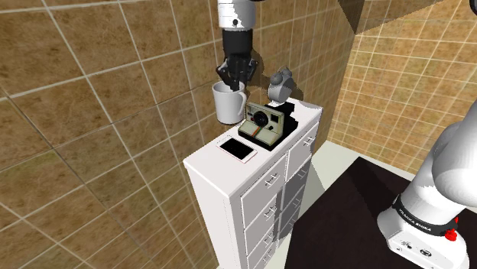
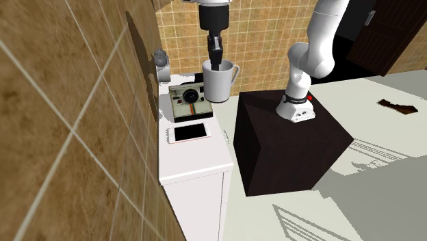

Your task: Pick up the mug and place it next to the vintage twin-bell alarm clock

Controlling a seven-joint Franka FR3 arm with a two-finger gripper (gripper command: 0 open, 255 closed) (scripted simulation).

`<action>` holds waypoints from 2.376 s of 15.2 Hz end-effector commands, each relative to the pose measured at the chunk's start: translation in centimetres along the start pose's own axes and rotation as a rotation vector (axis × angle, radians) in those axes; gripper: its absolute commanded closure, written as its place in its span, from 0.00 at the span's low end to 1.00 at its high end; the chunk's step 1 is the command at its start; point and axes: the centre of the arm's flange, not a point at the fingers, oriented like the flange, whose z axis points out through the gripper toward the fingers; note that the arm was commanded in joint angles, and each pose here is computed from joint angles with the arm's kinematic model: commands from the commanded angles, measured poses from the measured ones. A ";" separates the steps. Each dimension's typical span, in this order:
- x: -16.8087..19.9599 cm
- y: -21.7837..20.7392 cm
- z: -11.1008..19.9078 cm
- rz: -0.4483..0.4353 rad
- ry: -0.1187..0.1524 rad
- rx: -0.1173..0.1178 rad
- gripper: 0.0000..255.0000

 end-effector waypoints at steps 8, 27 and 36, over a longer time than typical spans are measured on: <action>0.3 1.1 -4.1 0.000 0.000 0.000 1.00; 5.4 25.6 -5.8 0.000 0.000 0.000 1.00; 7.8 37.2 -6.7 0.000 0.000 0.000 1.00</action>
